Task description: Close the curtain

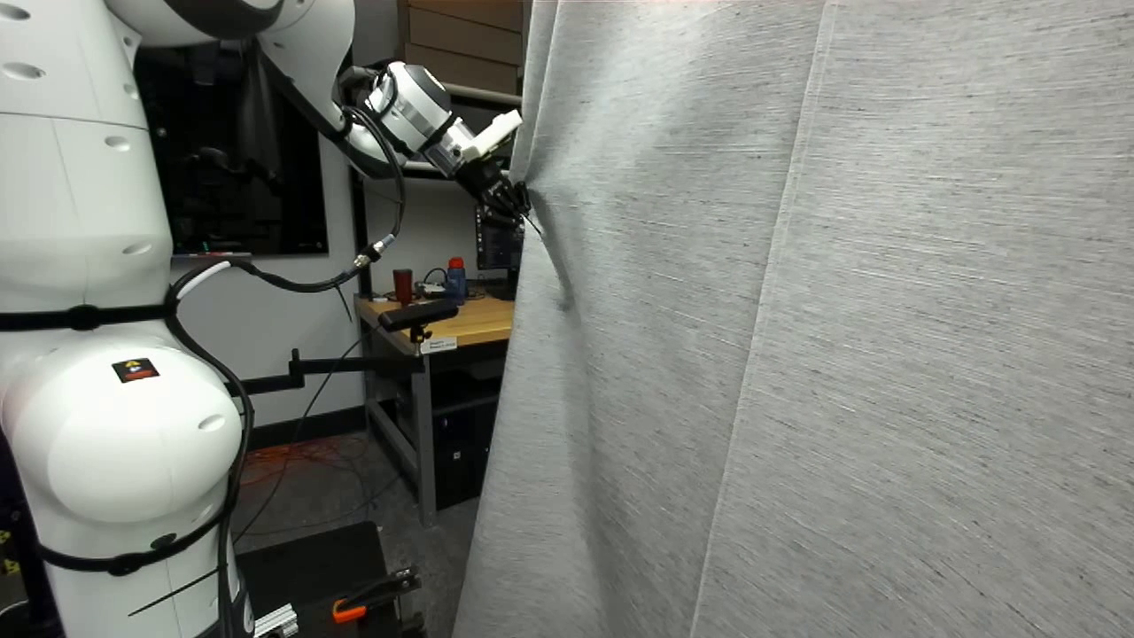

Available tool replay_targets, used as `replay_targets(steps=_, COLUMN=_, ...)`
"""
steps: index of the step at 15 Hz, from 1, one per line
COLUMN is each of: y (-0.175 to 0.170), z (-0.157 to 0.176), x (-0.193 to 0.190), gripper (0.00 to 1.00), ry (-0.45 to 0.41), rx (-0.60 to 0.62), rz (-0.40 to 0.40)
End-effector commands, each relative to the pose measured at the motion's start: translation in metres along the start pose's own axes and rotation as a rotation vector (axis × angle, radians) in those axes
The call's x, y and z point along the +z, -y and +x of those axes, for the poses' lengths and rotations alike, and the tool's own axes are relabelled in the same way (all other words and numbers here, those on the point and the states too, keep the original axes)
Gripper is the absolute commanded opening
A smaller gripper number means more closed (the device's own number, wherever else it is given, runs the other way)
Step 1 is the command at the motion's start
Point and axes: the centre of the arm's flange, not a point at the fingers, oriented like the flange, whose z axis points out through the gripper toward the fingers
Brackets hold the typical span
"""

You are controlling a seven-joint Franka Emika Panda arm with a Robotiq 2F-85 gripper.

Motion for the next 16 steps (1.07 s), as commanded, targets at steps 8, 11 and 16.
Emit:
replay_targets(steps=8, y=0.0051, z=0.0137, x=0.0090, gripper=0.00, ry=-0.042, rx=-0.031, rz=0.016)
replay_targets(steps=11, y=0.0057, z=0.0133, x=0.0086, gripper=0.00, ry=-0.037, rx=-0.004, rz=0.012)
replay_targets(steps=16, y=0.0062, z=0.0130, x=0.0089, gripper=0.00, ry=-0.033, rx=0.025, rz=0.009)
